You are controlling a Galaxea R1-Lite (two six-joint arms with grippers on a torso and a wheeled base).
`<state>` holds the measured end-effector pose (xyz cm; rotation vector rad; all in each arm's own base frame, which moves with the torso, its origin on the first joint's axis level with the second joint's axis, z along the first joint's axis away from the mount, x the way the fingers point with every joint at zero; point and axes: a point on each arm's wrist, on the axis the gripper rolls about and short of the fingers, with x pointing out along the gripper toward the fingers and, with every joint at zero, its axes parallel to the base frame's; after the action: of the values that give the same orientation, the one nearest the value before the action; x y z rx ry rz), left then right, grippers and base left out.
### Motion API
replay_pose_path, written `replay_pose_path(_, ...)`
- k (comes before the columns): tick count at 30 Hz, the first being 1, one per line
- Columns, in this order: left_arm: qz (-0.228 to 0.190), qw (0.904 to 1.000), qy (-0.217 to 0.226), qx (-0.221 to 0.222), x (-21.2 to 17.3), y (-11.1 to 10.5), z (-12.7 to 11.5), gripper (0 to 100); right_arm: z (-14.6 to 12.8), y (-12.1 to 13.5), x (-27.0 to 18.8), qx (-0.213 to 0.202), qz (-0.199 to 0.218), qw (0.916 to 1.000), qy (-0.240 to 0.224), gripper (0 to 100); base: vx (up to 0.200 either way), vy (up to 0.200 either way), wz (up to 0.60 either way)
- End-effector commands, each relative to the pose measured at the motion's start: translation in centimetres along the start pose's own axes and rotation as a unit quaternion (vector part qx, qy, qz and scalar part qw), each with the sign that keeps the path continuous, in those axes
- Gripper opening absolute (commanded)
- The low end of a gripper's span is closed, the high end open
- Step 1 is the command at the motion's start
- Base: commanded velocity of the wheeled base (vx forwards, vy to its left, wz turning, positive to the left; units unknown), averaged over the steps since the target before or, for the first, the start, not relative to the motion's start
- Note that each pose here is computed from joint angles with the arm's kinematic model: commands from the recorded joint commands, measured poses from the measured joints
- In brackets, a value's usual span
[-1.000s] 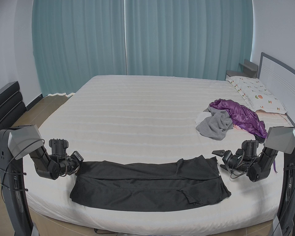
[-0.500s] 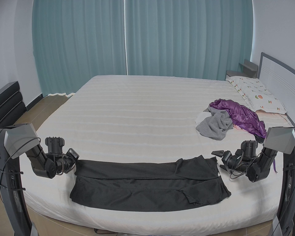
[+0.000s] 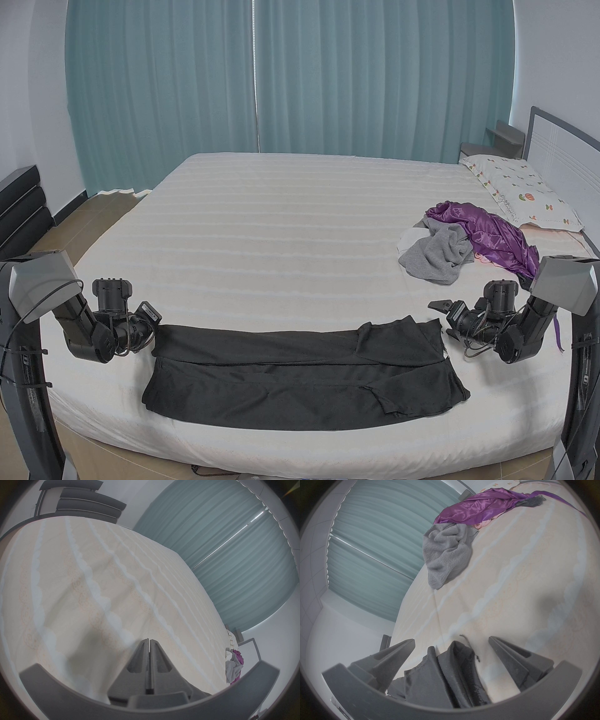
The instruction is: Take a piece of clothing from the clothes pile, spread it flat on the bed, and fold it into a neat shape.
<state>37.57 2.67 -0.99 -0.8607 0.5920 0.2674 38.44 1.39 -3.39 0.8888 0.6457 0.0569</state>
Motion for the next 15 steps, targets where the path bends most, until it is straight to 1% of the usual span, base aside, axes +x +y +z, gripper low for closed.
replay_pose_path(1, 0.0, 1.0, 0.001, -0.001, 0.0, 0.0, 0.0, 0, -1.0, 0.1, 0.8, -0.005, 0.001, 0.9999, 0.015, 100, 0.0, 0.0, 0.0)
replay_pose_path(2, 0.0, 1.0, 0.001, -0.001, 0.0, 0.0, 0.0, 0, -1.2, 0.2, 1.0, -0.008, 0.001, 0.9999, 0.015, 0, 0.0, 0.0, 0.0)
replay_pose_path(9, 0.0, 1.0, 0.001, -0.001, 0.0, 0.0, 0.0, 0, -0.5, 0.1, 1.7, -0.009, -0.009, 0.9998, -0.014, 0, 0.0, 0.0, 0.0)
replay_pose_path(15, 0.0, 1.0, 0.001, -0.001, 0.0, 0.0, 0.0, 0, 0.1, -0.1, 1.4, -0.004, -0.009, 0.9997, -0.023, 0, 0.0, 0.0, 0.0)
